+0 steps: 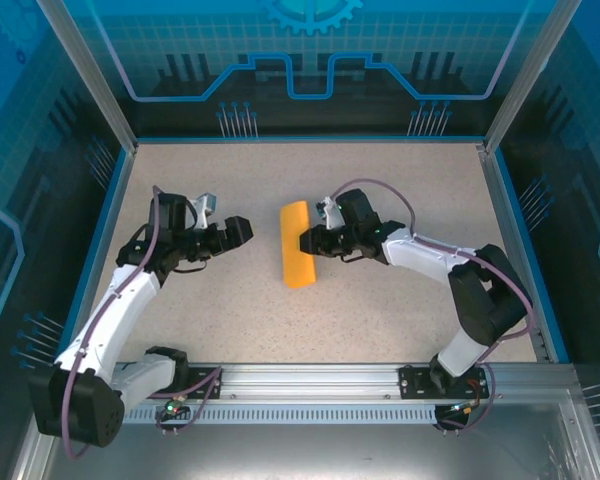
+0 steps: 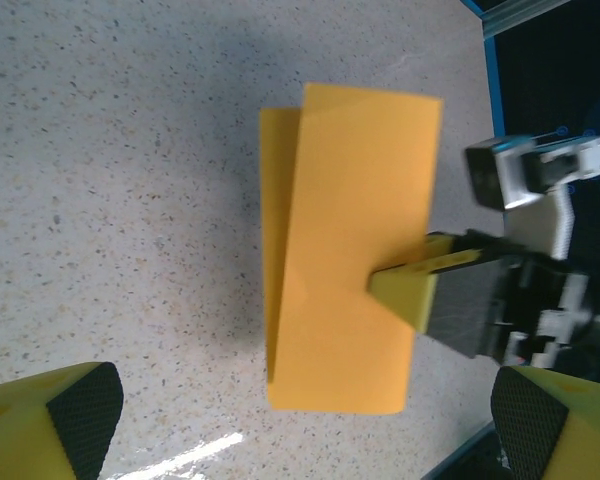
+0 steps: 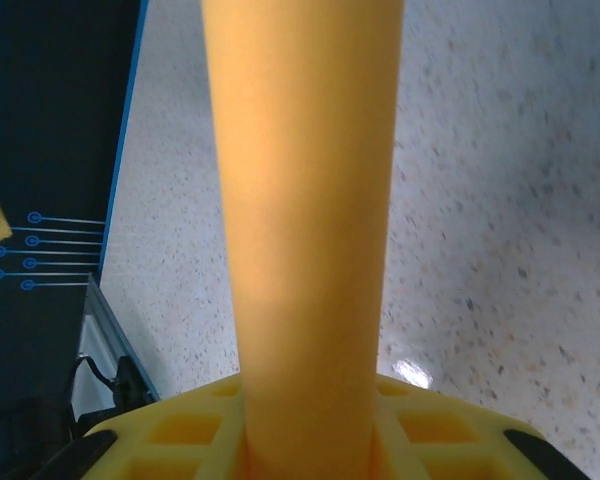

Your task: Fold a paper plane with a square sheet of paper (pick it up from the middle)

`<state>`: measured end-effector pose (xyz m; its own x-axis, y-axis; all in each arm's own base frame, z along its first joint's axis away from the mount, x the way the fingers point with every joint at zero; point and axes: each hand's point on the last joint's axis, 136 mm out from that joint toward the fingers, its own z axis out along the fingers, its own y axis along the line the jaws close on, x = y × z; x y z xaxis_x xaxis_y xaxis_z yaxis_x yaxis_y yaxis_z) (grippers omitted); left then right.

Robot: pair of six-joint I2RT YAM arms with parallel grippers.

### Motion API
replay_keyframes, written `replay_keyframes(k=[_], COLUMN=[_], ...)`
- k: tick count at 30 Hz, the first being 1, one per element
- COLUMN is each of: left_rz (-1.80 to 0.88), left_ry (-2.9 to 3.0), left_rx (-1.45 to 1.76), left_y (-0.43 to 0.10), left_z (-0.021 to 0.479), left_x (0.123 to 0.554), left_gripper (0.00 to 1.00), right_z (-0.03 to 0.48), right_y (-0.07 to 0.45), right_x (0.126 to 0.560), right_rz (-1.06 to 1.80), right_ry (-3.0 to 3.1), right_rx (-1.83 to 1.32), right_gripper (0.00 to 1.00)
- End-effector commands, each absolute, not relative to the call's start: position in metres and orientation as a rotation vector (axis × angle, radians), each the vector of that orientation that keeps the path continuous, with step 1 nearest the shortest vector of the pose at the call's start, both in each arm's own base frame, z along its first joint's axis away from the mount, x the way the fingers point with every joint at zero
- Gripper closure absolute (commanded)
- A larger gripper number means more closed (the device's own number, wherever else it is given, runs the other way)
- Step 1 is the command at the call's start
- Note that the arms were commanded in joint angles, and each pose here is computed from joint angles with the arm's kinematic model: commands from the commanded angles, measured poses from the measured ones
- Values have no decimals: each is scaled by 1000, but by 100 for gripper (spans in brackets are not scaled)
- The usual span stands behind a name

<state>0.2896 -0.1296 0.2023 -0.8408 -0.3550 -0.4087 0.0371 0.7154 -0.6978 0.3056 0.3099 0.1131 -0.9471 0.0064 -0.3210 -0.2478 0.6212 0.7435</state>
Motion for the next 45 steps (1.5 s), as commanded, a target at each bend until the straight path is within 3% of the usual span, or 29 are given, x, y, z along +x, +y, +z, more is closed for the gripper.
replay_keyframes(k=[1, 24, 38, 45], left_rz=[-1070, -1172, -1178, -1142], left_ry=[2404, 2483, 2495, 2498], left_rx=[-214, -144, -159, -148], left_y=[-147, -234, -250, -248], left_z=[202, 153, 130, 131], left_x=[292, 320, 333, 336], left_gripper=[1, 12, 24, 25], right_z=[109, 28, 16, 25], right_y=[311, 255, 244, 246], right_x=[303, 276, 269, 278], right_rz=[1356, 1220, 1138, 1105], right_ry=[2532, 2760, 2829, 2808], right_rx=[-193, -266, -367, -430], right_gripper=[71, 71, 69, 68])
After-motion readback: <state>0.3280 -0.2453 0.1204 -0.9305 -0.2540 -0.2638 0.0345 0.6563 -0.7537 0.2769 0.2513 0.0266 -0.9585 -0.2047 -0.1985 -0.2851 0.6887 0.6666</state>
